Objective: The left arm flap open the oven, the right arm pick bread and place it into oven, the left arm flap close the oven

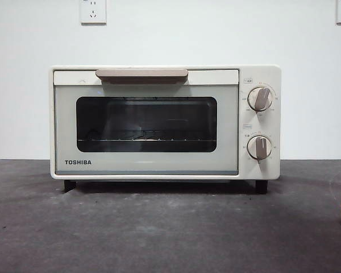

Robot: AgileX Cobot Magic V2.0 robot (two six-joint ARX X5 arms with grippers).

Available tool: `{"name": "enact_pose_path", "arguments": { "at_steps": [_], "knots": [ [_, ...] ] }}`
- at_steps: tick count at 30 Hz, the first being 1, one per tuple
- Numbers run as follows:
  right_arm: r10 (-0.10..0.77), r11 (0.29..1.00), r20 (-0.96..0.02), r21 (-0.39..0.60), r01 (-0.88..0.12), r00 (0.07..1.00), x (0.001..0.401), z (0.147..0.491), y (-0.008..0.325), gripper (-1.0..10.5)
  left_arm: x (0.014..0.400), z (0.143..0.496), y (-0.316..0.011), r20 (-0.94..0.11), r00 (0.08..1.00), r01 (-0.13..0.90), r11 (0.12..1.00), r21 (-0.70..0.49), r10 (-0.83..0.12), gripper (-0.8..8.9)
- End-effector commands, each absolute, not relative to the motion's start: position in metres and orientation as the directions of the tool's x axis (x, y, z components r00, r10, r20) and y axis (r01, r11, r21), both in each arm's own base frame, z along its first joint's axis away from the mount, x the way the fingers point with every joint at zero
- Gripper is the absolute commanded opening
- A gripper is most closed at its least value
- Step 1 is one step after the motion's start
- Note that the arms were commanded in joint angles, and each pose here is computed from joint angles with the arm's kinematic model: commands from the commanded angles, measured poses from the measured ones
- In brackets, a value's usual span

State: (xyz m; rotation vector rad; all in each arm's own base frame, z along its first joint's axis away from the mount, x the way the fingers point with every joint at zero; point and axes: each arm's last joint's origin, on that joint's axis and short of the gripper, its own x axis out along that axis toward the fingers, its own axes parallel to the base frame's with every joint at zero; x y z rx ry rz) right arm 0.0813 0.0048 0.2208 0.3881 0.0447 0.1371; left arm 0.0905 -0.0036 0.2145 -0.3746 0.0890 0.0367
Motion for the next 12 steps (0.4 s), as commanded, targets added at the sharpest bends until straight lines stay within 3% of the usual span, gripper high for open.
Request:
{"name": "enact_pose_path", "arguments": {
  "at_steps": [1, 12],
  "knots": [
    [0.15, 0.906, -0.027, 0.404, -0.126, 0.988, 0.077, 0.242, 0.005, 0.1, 0.089, 0.242, -0.004, -0.096, 0.995, -0.035, 0.926, -0.376, -0.002, 0.16],
    [0.307, 0.896, -0.106, 0.367, -0.25, 0.946, 0.071, 0.317, 0.01, 0.1, 0.097, 0.327, -0.015, -0.186, 0.961, 0.135, 0.933, -0.332, -0.205, 0.16]
  ]
}}
